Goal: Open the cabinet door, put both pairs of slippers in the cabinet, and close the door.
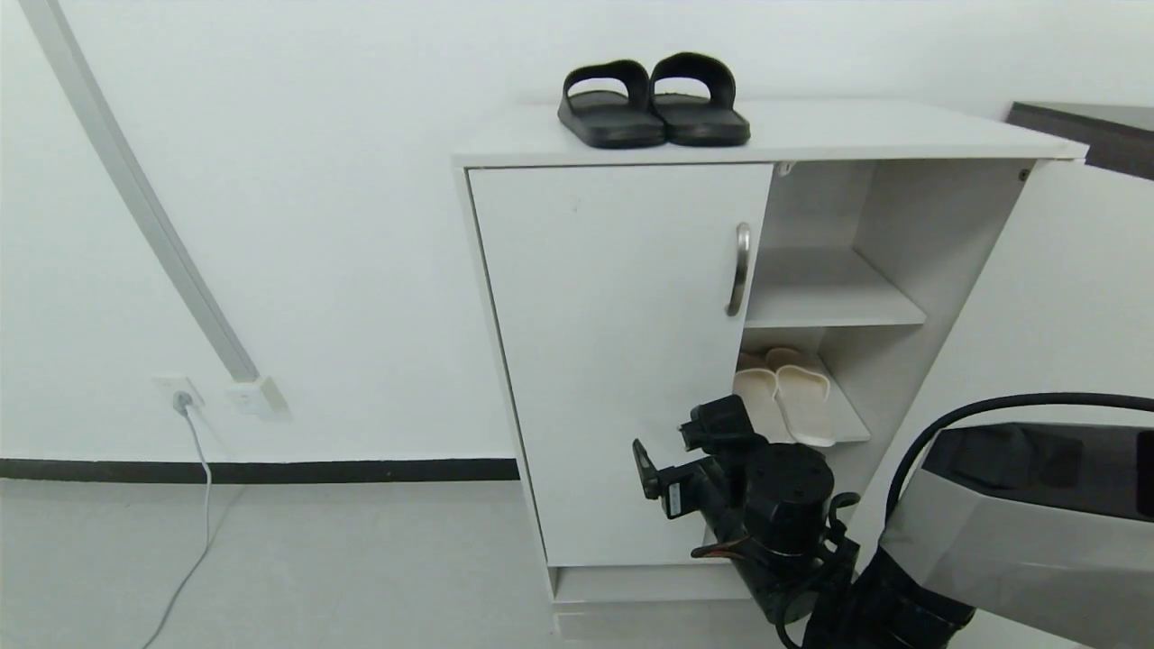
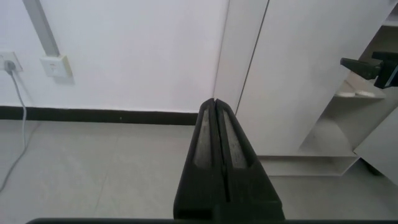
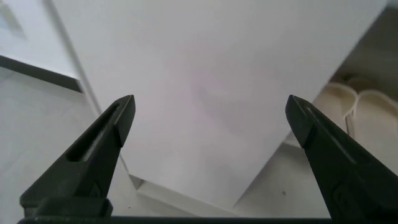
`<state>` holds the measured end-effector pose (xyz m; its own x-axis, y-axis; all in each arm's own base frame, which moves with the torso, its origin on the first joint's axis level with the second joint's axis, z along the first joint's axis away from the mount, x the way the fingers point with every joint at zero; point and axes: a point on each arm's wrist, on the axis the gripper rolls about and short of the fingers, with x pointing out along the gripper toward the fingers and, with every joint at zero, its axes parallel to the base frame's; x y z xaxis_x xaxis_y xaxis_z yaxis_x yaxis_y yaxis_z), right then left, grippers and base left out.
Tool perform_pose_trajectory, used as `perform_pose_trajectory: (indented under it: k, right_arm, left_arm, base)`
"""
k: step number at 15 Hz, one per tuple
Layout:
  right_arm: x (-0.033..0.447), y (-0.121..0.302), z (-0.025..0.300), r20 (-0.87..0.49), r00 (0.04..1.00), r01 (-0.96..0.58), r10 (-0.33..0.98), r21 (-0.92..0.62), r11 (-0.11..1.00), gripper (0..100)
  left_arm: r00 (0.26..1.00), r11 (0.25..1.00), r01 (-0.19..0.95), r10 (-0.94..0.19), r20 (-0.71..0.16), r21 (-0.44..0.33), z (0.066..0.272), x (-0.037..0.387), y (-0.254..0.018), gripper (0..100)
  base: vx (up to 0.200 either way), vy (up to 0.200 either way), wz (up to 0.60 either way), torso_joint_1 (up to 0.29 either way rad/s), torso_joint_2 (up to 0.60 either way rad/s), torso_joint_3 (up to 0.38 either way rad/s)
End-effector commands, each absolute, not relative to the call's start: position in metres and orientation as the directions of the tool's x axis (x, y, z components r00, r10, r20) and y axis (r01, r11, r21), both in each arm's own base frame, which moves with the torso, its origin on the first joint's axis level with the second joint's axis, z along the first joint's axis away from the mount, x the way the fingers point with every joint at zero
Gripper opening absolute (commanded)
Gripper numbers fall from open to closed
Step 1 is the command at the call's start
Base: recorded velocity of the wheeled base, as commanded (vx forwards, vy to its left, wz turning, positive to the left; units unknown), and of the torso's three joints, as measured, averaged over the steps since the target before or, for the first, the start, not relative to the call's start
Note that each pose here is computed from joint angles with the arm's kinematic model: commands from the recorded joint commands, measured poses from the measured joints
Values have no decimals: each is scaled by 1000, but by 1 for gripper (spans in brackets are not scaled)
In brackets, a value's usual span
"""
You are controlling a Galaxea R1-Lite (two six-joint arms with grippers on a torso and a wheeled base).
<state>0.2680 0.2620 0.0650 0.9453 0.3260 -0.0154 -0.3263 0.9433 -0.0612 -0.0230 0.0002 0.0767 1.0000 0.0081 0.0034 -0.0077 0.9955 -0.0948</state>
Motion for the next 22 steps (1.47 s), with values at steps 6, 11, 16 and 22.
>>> perform_pose_trajectory:
  k: [6,11,16,22]
  right_arm:
    - [268,262,64,-23,945,-326,325,-67,943,100]
    - [268,262,63,-26,945,-326,325,-68,943,100]
    - [268,262,63,-26,945,-326,325,-68,943,100]
    - [267,262,63,-26,944,-329,328,-68,942,100]
  left_arm:
    - [1000,995,-8,8,0,-95,76,-23,0,0]
    - [1000,996,-8,8,-2,-93,76,-23,0,0]
    - [1000,996,-8,8,0,-93,76,-23,0,0]
    - [1000,996,-7,8,2,-93,76,-23,0,0]
  base:
    - [0,0,0,95,-486,-348]
    - [0,0,0,154,-475,-326]
    - [0,0,0,186,-499,-316]
    - [0,0,0,221,-531,-319]
